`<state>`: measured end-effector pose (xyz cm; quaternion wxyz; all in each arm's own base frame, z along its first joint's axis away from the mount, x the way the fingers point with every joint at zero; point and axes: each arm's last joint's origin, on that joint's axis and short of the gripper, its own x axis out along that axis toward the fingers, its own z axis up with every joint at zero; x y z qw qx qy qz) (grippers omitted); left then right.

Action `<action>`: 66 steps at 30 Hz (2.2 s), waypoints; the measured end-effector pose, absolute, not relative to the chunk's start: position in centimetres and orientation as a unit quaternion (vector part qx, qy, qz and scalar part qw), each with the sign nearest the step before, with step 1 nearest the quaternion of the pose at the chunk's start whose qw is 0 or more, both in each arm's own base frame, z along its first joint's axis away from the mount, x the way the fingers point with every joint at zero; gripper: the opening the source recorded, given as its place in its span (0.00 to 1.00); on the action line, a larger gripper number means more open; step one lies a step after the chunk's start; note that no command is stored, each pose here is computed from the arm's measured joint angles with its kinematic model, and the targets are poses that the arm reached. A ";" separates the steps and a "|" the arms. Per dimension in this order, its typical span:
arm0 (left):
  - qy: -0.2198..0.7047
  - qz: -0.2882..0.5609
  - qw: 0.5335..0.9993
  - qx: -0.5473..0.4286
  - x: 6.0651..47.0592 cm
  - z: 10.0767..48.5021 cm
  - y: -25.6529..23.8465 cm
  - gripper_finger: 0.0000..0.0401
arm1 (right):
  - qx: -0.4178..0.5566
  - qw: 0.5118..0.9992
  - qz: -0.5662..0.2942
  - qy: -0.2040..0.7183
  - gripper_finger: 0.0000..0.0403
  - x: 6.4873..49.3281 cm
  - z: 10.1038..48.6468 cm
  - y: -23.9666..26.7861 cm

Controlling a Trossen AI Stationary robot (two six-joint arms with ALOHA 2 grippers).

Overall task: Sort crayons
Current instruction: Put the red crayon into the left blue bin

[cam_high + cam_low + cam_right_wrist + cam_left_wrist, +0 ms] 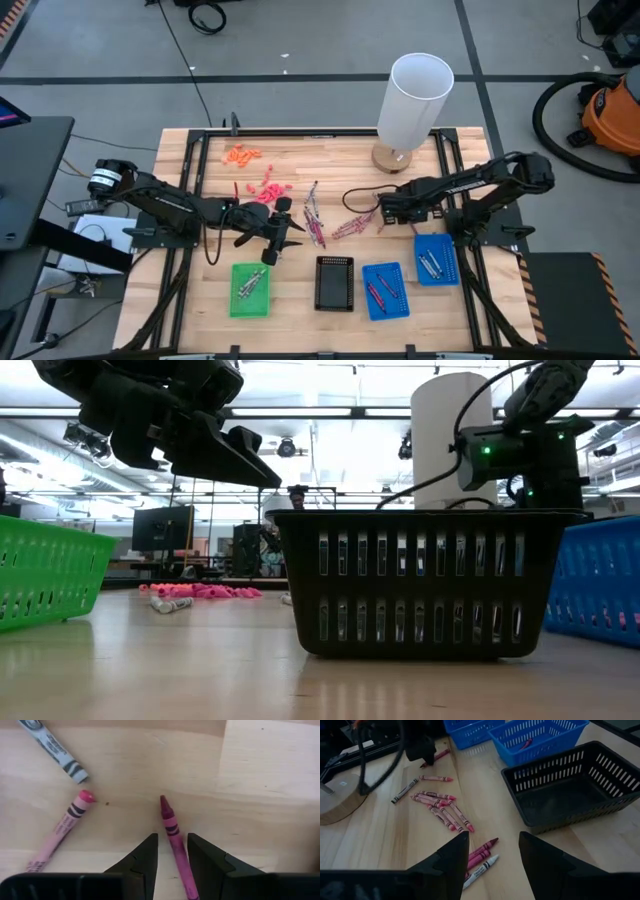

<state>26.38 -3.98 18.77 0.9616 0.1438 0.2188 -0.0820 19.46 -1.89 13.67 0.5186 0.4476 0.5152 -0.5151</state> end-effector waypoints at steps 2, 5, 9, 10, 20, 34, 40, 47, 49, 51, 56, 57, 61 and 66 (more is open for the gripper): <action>0.219 -0.082 0.962 0.144 26.4 18.8 -4.0 0.46 | 0.440 0.517 -0.507 0.531 0.28 19.8 13.2 -1.9; 0.219 -0.082 0.962 0.144 26.4 18.8 -4.0 0.46 | 0.429 0.512 -0.504 0.548 0.27 20.1 12.6 -1.9; 0.219 -0.082 0.962 0.144 26.4 18.8 -4.0 0.46 | 0.423 0.517 -0.503 0.548 0.21 20.3 12.8 -1.7; 0.219 -0.082 0.962 0.144 26.4 18.8 -4.0 0.46 | 0.420 0.522 -0.503 0.546 0.18 20.3 13.1 -1.7; 0.219 -0.082 0.961 0.144 26.4 18.8 -4.0 0.46 | 0.417 0.547 -0.491 0.535 0.04 20.5 14.4 -1.7; 0.221 -0.082 0.961 0.144 26.4 18.7 -4.0 0.46 | 0.460 0.655 -0.367 0.474 0.07 26.0 20.2 -0.2; 0.226 -0.083 0.960 0.144 26.3 18.6 -4.0 0.46 | 0.481 0.697 -0.307 0.435 0.07 28.0 23.2 2.3; 0.235 -0.084 0.958 0.145 26.2 18.5 -4.0 0.46 | 0.510 0.688 -0.267 0.442 0.07 27.8 23.8 6.3; 0.235 -0.084 0.958 0.145 26.2 18.5 -4.0 0.46 | 0.520 0.678 -0.257 0.452 0.07 27.5 23.8 7.7; 0.235 -0.084 0.958 0.145 26.2 18.5 -4.0 0.46 | 0.532 0.670 -0.248 0.455 0.07 27.2 23.8 8.9; 0.230 -0.083 0.959 0.144 26.3 18.6 -4.0 0.46 | 0.559 0.644 -0.248 0.460 0.07 26.9 23.0 12.3; 0.229 -0.083 0.959 0.144 26.3 18.6 -4.0 0.46 | 0.560 0.638 -0.253 0.464 0.07 26.8 22.6 12.9; 0.229 -0.083 0.959 0.144 26.3 18.6 -4.0 0.46 | 0.562 0.618 -0.268 0.479 0.07 26.9 20.7 15.1; 0.230 -0.082 0.959 0.141 26.3 18.6 -4.0 0.46 | 0.563 0.594 -0.280 0.502 0.07 26.8 18.9 16.9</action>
